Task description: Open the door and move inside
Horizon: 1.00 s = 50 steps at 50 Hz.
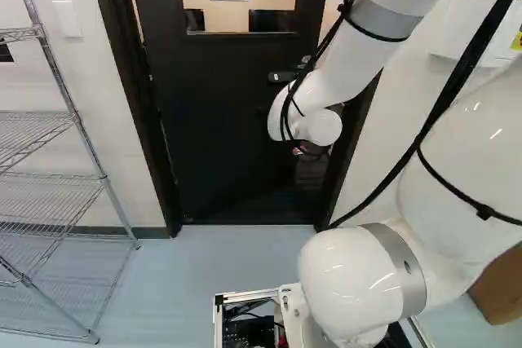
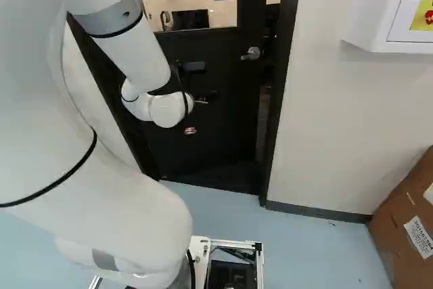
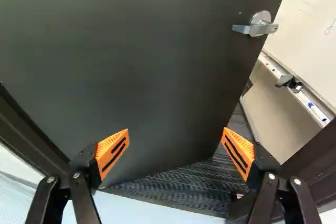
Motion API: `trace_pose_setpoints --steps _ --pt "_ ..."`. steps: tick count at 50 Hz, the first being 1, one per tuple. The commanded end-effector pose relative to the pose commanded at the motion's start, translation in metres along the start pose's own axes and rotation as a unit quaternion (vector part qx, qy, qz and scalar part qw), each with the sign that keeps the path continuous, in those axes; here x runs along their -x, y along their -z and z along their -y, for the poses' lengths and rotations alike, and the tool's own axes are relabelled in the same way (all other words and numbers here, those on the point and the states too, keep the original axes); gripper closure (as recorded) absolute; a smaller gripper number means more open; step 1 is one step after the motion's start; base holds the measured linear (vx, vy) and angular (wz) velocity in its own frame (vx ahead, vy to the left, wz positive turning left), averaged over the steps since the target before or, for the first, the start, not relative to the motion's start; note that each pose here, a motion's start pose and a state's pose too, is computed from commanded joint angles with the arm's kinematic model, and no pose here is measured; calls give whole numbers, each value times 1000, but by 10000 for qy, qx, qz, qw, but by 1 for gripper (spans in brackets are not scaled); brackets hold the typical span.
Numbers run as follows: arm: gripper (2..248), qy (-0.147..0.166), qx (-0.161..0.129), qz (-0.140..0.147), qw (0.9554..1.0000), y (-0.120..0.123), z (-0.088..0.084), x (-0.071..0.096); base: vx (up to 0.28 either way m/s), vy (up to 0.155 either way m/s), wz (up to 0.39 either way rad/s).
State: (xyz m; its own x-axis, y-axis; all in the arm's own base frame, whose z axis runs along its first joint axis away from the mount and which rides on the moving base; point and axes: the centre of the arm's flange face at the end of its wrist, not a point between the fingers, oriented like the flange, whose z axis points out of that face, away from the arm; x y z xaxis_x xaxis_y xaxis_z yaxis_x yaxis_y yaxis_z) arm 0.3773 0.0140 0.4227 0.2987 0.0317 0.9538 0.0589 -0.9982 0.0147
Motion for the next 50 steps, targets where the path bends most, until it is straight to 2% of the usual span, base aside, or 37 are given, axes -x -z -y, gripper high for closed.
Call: trace_pose_setpoints --steps 12,50 --pt "3 0 0 0 10000 0 0 0 139 25 -18" --pt "3 0 0 0 10000 0 0 0 184 69 -27"
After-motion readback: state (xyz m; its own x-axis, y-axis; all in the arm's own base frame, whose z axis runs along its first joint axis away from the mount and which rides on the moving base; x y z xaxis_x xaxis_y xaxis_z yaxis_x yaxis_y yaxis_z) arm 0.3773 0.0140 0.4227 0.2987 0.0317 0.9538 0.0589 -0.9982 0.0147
